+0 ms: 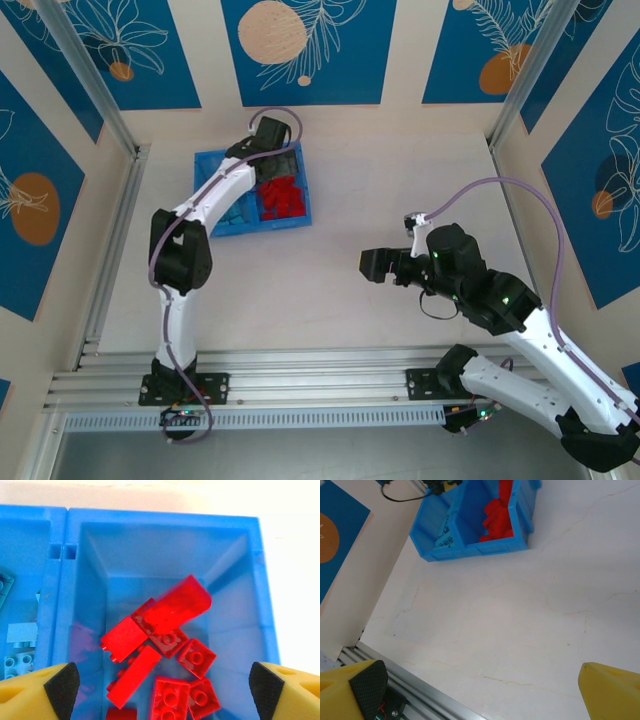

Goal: Sort the legos into containers by color

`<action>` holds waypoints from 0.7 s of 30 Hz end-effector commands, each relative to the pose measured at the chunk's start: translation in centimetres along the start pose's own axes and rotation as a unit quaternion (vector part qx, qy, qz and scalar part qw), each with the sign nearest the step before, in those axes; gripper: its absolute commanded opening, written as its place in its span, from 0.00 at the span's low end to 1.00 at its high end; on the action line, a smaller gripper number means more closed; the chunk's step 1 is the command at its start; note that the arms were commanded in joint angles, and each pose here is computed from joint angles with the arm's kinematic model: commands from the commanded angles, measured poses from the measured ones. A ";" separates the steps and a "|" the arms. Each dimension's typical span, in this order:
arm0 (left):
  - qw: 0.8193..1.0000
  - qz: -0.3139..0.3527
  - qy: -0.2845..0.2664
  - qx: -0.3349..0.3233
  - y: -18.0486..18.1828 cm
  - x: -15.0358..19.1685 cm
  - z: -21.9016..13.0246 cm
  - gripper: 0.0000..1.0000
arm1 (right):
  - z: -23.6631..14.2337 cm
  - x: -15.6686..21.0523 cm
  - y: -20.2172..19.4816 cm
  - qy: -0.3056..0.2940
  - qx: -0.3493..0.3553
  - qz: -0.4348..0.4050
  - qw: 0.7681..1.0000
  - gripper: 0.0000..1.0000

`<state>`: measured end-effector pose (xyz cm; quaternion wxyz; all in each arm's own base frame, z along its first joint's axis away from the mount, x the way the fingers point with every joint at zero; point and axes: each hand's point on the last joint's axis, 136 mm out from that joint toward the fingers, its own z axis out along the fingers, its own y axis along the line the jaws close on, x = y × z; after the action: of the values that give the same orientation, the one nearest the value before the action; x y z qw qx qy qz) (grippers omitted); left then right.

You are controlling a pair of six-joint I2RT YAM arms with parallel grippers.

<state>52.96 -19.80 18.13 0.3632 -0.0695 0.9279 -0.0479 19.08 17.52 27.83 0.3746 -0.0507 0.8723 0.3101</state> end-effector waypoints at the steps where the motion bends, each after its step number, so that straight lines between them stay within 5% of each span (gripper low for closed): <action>1: 0.997 0.007 -0.056 0.051 -1.1 -3.2 -7.7 0.91 | -0.3 -0.1 -1.1 -0.010 0.030 -0.002 1.000 1.00; 5: 0.988 0.038 -0.116 0.100 -1.2 -2.0 -15.8 0.95 | -0.6 -0.9 -4.1 -0.053 0.102 -0.021 0.993 1.00; 10: 0.971 0.079 -0.183 0.129 2.1 2.8 -23.2 1.00 | -1.5 -2.3 -10.5 -0.146 0.247 -0.072 0.955 0.99; 13: 0.971 0.094 -0.197 0.102 6.3 6.3 -24.6 1.00 | -1.7 -3.0 -14.5 -0.201 0.325 -0.083 0.920 1.00; 21: 0.955 0.158 -0.250 -0.018 14.8 14.1 -21.5 1.00 | 3.3 -4.4 -21.6 -0.219 0.342 -0.096 0.908 1.00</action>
<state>26.39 -8.45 23.76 0.5599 0.0429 0.8270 -0.0263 27.60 1.80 15.59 0.5101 0.0617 0.8560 -0.0573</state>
